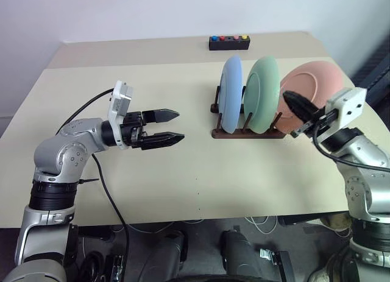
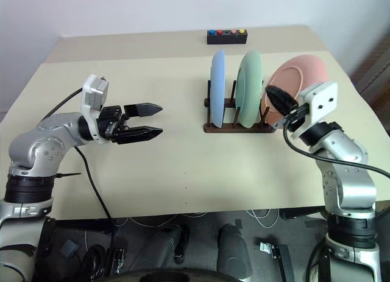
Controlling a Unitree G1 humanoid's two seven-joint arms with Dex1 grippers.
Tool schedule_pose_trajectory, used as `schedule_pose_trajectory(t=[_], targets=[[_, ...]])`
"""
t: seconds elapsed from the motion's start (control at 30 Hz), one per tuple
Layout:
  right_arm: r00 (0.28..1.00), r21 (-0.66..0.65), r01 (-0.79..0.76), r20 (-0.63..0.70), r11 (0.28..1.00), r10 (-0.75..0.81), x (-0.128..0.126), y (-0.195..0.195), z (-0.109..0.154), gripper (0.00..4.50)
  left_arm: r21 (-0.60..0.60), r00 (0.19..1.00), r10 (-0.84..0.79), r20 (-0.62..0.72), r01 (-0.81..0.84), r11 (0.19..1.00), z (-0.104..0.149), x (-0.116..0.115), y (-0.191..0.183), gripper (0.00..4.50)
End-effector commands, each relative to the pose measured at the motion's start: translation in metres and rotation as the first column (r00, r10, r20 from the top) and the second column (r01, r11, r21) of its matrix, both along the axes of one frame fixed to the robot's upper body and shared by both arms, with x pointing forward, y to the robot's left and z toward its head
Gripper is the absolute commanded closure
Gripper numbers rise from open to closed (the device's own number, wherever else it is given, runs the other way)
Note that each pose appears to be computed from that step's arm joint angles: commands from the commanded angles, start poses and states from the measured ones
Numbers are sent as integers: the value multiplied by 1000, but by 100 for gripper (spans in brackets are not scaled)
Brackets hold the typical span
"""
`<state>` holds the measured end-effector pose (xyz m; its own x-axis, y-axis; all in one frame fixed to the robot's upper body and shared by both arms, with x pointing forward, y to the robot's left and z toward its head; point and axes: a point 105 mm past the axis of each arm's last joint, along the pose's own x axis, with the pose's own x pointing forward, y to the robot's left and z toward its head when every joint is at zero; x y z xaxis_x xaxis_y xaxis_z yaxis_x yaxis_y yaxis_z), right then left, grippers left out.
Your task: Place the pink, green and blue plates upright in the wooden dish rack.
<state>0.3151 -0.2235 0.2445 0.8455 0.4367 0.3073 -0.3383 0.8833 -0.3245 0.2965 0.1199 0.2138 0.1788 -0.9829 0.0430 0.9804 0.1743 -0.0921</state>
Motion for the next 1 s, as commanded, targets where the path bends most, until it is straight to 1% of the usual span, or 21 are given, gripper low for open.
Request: schedule_pose_trajectory(t=[0.03,0.07,0.13,0.2,0.33,0.43,0.53,0.67,0.73,0.9,0.93,1.0], targets=[[983,97,106,140,990,-119,-6,-31,36,447,-13,998,-3,58,4,1000,13,-2,2,0],[978,102,128,149,986,-143,-6,-36,38,447,-12,998,-3,58,4,1000,13,-2,2,0],[954,140,220,175,965,-243,-7,-60,45,447,-14,998,-7,60,8,1000,14,-2,0,0],[919,145,327,180,934,-350,-8,-83,46,447,-15,998,-11,62,12,1000,16,-3,-1,0],[875,121,449,140,885,-463,-6,-109,33,447,-16,998,-14,68,15,1000,17,-3,-2,0],[836,71,533,113,843,-538,-4,-124,20,447,-13,998,-14,69,15,1000,17,-3,-2,0],[852,51,516,70,855,-519,0,-122,6,447,-13,998,-13,69,14,1000,17,-3,-2,0],[895,-44,445,10,894,-445,6,-101,-19,447,13,997,-12,72,11,1000,13,-3,-2,0],[909,-37,417,-1,908,-418,8,-93,-22,447,11,997,-11,73,10,1000,14,-3,-2,0],[916,-45,399,-29,916,-401,11,-90,-27,447,6,997,-11,77,10,1000,17,-2,-2,0],[920,-53,389,-24,920,-391,12,-87,-26,447,6,997,-10,78,10,1000,17,-2,-2,0],[930,-26,367,7,930,-367,12,-81,-15,447,6,997,-7,76,6,1000,17,-1,-2,0]])
